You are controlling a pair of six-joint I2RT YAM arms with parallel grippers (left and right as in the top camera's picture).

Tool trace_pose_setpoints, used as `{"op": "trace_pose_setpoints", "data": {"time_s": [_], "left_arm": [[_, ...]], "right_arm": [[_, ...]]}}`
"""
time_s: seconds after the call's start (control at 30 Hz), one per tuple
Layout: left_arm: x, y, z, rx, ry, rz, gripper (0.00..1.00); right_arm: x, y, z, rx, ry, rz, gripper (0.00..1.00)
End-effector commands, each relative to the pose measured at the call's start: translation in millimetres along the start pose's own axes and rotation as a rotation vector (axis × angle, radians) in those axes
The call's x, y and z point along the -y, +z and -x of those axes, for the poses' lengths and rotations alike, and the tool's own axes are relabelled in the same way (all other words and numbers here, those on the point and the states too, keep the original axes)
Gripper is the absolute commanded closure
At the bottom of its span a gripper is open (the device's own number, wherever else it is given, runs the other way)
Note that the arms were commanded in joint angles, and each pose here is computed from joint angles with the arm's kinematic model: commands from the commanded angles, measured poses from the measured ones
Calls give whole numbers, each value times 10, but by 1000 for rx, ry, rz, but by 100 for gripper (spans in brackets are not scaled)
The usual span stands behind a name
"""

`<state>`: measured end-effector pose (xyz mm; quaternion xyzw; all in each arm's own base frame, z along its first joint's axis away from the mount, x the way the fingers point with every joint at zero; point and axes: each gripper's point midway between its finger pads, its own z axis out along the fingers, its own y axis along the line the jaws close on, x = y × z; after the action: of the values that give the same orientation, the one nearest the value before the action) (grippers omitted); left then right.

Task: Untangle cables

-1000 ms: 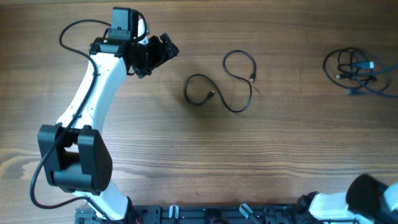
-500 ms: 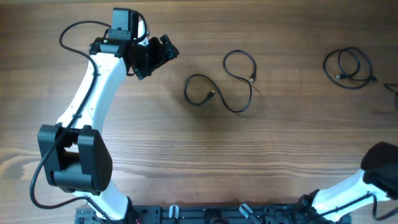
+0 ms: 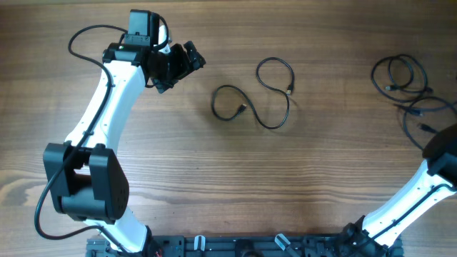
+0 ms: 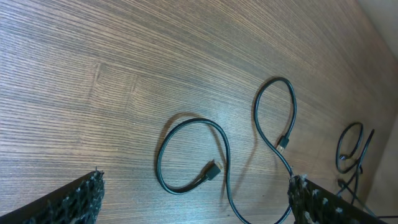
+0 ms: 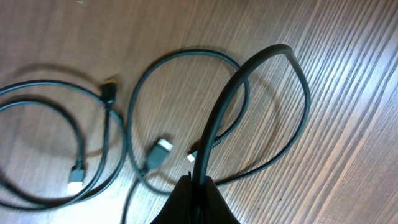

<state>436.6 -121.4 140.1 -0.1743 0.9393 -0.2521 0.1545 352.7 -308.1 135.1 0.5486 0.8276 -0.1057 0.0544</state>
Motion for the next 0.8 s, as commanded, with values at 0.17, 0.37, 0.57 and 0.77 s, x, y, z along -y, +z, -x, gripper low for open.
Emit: {"op": "trace_pose_setpoints", "data": {"time_s": [0.17, 0.37, 0.57, 0.77], "left_arm": [[51, -31, -17, -3, 26, -15, 4], [56, -31, -9, 1, 56, -17, 4], [-6, -23, 49, 36, 113, 33, 7], [68, 16, -23, 26, 134, 33, 7]], "right_arm": [[-135, 204, -75, -83, -42, 76, 0], [-692, -747, -267, -52, -297, 556, 1], [-1188, -2038, -1054, 78, -630, 852, 1], [-1850, -1800, -2205, -78, -939, 785, 1]]}}
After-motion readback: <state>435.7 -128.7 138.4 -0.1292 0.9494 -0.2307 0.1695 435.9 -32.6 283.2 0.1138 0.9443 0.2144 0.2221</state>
